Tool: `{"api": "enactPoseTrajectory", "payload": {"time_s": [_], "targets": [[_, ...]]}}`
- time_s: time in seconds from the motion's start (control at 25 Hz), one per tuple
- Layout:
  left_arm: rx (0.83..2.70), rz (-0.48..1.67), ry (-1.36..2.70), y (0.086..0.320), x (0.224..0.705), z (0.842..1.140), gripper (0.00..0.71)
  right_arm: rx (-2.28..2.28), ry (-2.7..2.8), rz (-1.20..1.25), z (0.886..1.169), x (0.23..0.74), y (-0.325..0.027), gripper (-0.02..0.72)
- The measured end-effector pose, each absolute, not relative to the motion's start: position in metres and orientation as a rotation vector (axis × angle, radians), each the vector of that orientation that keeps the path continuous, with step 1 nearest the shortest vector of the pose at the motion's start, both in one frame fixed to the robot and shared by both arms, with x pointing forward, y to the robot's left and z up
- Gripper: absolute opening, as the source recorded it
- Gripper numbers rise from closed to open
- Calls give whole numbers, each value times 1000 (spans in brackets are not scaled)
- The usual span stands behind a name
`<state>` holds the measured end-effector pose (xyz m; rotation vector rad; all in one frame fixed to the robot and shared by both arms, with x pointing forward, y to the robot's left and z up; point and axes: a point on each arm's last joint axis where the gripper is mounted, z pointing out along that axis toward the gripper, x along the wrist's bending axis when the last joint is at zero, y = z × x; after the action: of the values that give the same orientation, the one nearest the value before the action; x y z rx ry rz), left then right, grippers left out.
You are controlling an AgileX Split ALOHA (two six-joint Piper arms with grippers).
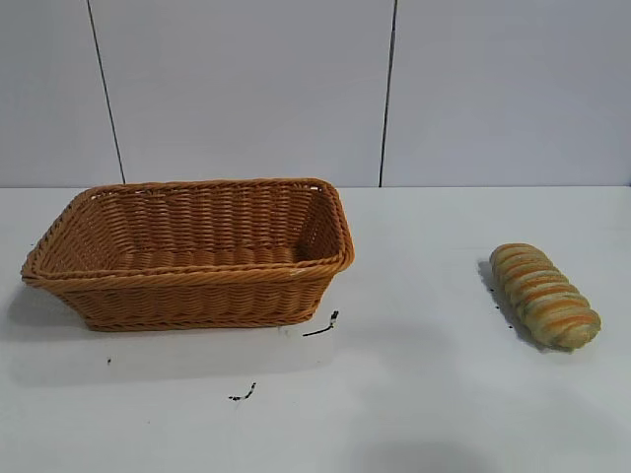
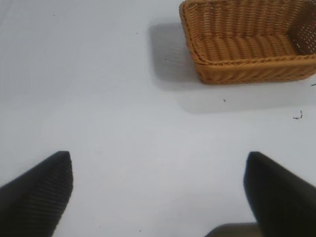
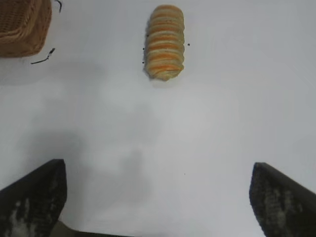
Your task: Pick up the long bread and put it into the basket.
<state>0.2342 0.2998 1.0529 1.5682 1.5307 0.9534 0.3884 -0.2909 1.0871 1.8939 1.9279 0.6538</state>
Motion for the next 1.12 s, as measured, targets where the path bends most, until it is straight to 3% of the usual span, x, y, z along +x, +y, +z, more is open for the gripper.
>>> {"api": "enactPoseTrajectory", "payload": {"time_s": [0.36,0.72,0.96,1.12], "targets": [[1568,953,1531,300,234,1053,693,2019,2033,494,1070,490,-290,690],[1568,953,1531,300,234,1053,693,2069,2129,345,1020,591,-287,690],[1568,953,1531,300,234,1053,693,1995,2247,294,991,624,-261,690],[1568,953,1531,300,234,1053,693,2033,2221,265,978,631,-266,690]]}}
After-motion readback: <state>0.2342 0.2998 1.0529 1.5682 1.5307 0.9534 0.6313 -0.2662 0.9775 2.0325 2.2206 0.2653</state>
